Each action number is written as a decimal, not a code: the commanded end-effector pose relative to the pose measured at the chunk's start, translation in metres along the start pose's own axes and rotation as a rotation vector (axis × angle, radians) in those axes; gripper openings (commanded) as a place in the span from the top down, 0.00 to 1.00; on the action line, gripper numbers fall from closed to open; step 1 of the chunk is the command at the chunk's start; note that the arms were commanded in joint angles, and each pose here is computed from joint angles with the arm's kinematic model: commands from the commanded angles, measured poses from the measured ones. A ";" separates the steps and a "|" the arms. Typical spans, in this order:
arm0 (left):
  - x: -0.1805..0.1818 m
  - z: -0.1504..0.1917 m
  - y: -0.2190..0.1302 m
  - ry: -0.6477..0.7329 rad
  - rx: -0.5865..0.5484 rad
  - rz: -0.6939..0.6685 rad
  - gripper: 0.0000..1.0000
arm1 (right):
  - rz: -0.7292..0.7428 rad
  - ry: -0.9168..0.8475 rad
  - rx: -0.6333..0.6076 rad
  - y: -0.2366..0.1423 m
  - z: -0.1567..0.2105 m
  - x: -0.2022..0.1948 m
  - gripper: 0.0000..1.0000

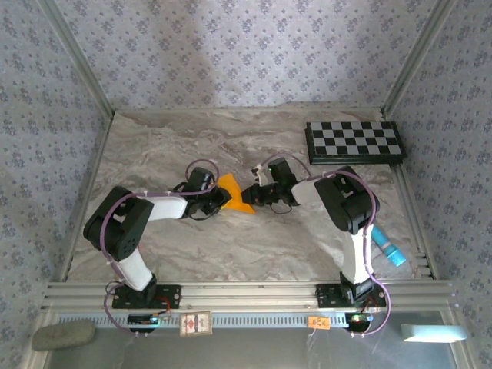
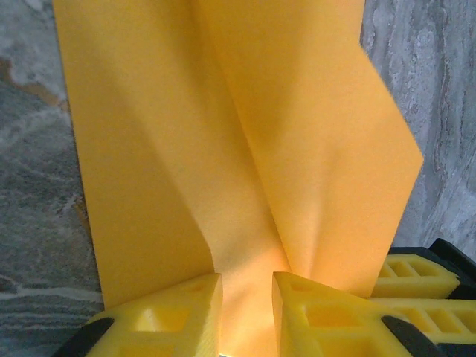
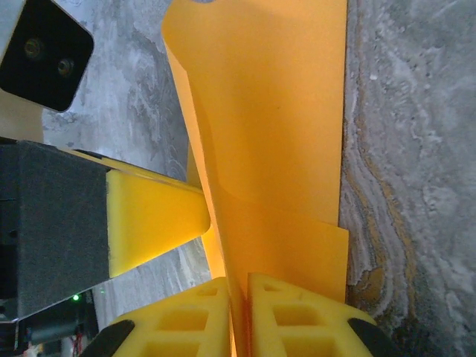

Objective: Fold a paper plane with a square sheet of paper (pick it up from the middle)
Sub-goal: Fourth fold the wing at the center of the table.

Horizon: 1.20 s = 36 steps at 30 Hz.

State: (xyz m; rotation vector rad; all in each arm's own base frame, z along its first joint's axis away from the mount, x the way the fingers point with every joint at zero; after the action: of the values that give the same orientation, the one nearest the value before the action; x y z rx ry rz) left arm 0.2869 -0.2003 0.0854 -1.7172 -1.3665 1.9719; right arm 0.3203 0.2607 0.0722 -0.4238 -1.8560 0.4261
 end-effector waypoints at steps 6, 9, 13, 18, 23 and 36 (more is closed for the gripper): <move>-0.016 -0.007 -0.012 0.037 -0.030 0.062 0.74 | 0.029 0.101 0.012 -0.001 0.008 -0.024 0.86; -0.025 -0.009 -0.011 0.059 -0.022 0.093 0.72 | 0.031 0.104 0.012 -0.001 0.008 -0.025 0.85; -0.032 -0.011 -0.002 0.057 0.009 0.134 0.72 | 0.034 0.106 0.012 -0.001 0.008 -0.025 0.85; -0.038 -0.015 0.007 0.054 0.024 0.149 0.77 | 0.037 0.110 0.014 -0.002 0.008 -0.026 0.85; -0.039 -0.015 0.013 0.045 0.045 0.147 0.82 | 0.043 0.113 0.016 -0.001 0.009 -0.027 0.84; -0.030 -0.016 0.016 -0.002 0.048 0.087 0.87 | 0.084 0.107 0.022 -0.003 0.010 -0.032 0.84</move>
State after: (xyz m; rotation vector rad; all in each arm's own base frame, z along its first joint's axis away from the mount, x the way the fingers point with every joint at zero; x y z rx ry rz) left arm 0.3122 -0.2212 0.0936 -1.7997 -1.2469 2.0181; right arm 0.3231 0.2566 0.0710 -0.4062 -1.8270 0.3995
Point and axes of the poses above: each hand's point on the last joint's axis, 136 mm out from that joint toward the fingers, its own y axis out along the fingers, its own x axis along the line the jaws close on, z = x × y, the point moved 8 cm from there along -y, back along the fingers, and after that the axes turned 2 degrees about y, right-handed, at the moved point
